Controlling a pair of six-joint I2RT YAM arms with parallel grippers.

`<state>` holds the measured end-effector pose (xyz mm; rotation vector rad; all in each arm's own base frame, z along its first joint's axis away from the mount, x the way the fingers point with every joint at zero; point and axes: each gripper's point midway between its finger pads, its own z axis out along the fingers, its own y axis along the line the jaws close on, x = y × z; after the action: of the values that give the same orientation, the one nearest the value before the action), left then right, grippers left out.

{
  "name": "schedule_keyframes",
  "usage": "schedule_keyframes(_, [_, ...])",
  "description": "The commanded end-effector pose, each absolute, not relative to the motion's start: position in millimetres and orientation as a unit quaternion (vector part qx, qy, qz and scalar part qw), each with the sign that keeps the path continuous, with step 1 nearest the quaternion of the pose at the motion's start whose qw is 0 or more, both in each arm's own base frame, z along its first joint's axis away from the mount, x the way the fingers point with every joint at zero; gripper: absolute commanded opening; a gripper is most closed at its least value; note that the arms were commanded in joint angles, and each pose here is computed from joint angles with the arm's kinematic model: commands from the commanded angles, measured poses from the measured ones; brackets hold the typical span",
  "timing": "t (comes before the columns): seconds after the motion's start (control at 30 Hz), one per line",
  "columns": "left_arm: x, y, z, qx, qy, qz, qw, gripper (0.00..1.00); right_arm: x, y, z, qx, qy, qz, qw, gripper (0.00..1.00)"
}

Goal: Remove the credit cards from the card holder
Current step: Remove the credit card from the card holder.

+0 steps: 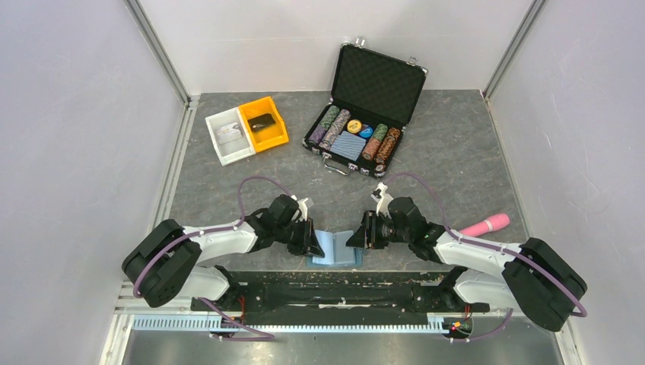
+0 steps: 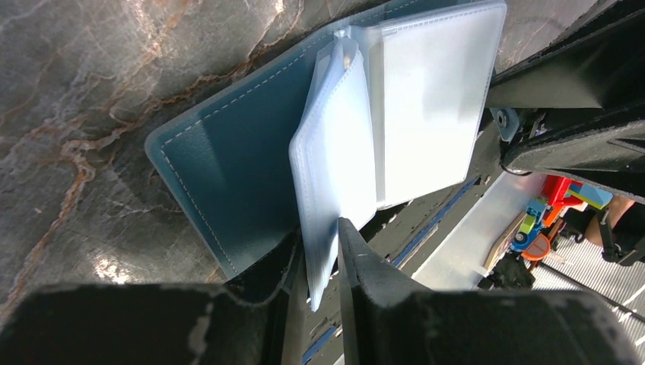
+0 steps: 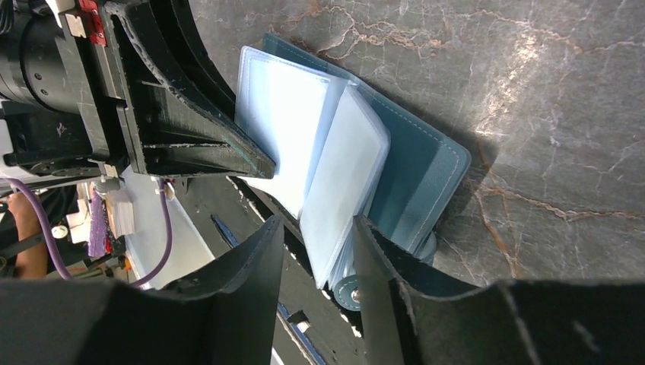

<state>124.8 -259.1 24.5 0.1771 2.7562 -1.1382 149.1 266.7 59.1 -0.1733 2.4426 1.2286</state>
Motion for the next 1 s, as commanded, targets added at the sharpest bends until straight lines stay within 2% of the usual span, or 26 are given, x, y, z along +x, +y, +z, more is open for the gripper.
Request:
schedule_keyframes(0.0, [127.9,-263.3,30.8,0.048,0.916,-0.387,0.09,0.26,154.9,280.0,82.4,-0.082,0.85,0.472,0.22,0.45])
schedule_keyframes(0.1, [127.6,-263.3,29.7,0.045,0.917,-0.387,0.09,0.26,151.9,280.5,82.0,-0.09,0.845,0.479,0.219,0.48])
schedule_keyframes(0.23, [124.9,-265.5,30.3,0.047,0.915,-0.39,0.091,0.25,150.5,281.6,80.2,-0.098,0.846,0.478,0.216,0.37])
schedule_keyframes(0.33, [124.8,-267.1,30.2,0.047,0.916,-0.389,0.09,0.25,151.0,281.7,78.4,-0.097,0.847,0.476,0.215,0.34])
schedule_keyframes(0.4, [124.6,-269.4,31.2,0.047,0.914,-0.392,0.089,0.25,151.1,282.2,79.2,-0.098,0.846,0.477,0.214,0.35])
schedule_keyframes(0.53, [124.6,-274.6,33.8,0.043,0.911,-0.401,0.09,0.25,153.2,282.2,80.7,-0.11,0.849,0.468,0.219,0.48])
schedule_keyframes(0.67, [124.3,-278.7,36.4,0.039,0.907,-0.409,0.092,0.24,157.1,280.3,82.3,-0.126,0.856,0.447,0.229,0.46])
schedule_keyframes(0.8, [124.5,-280.3,37.7,0.036,0.907,-0.41,0.093,0.24,160.8,277.3,85.2,-0.127,0.858,0.435,0.241,0.41])
schedule_keyframes(0.9, [125.3,-280.2,38.9,0.034,0.907,-0.409,0.097,0.24,161.0,277.3,86.2,-0.125,0.858,0.435,0.242,0.42])
schedule_keyframes(0.97, [126.7,-278.5,40.1,0.029,0.907,-0.407,0.104,0.24,160.1,277.9,85.8,-0.126,0.858,0.435,0.242,0.46])
